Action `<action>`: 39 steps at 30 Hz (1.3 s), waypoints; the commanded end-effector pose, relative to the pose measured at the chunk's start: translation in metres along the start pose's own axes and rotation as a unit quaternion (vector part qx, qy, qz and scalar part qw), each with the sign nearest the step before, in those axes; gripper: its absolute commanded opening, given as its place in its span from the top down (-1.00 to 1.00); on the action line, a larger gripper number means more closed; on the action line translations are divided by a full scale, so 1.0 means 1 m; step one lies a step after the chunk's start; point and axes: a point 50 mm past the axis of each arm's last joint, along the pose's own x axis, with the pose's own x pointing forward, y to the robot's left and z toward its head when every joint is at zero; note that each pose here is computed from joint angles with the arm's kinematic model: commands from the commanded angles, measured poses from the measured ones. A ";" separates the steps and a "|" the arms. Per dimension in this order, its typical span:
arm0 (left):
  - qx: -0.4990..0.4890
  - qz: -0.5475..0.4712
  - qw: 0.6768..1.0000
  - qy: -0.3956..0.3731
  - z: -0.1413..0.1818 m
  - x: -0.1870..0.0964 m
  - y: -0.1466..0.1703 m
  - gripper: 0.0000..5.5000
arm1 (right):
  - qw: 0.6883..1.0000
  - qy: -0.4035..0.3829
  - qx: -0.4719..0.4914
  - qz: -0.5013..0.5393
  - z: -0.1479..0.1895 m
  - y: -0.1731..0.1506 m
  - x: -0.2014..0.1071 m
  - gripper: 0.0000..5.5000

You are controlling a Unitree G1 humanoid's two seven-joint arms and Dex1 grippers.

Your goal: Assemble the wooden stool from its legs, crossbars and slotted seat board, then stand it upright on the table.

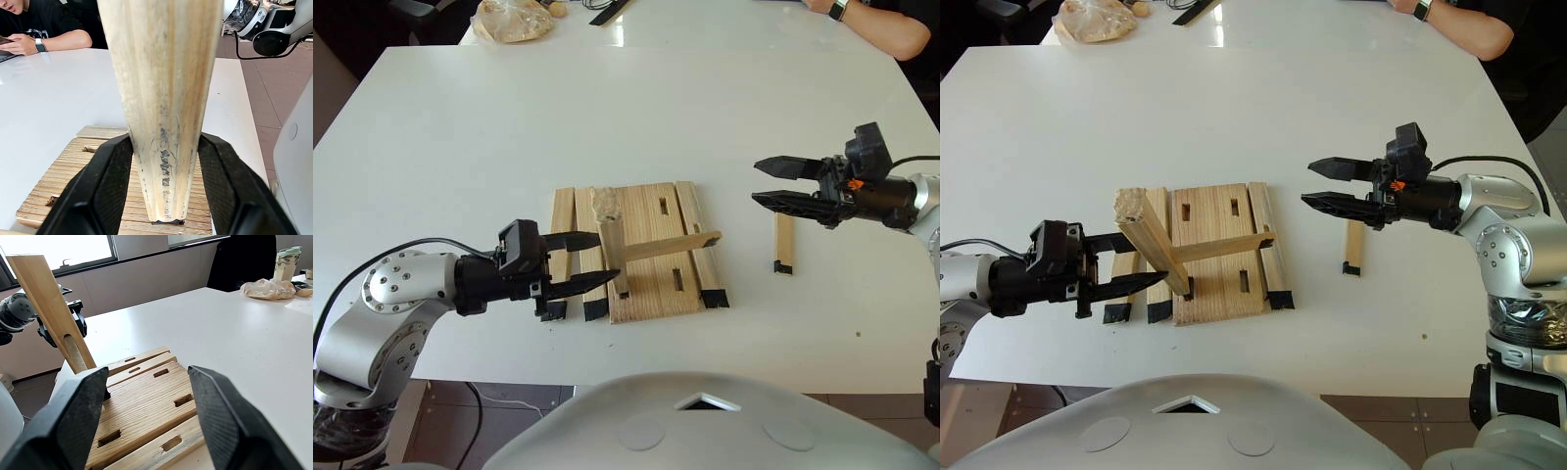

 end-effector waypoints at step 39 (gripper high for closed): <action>0.045 0.010 0.999 0.020 -0.003 0.003 0.011 0.25 | 1.000 0.018 -0.020 0.000 -0.003 -0.005 0.001 -0.09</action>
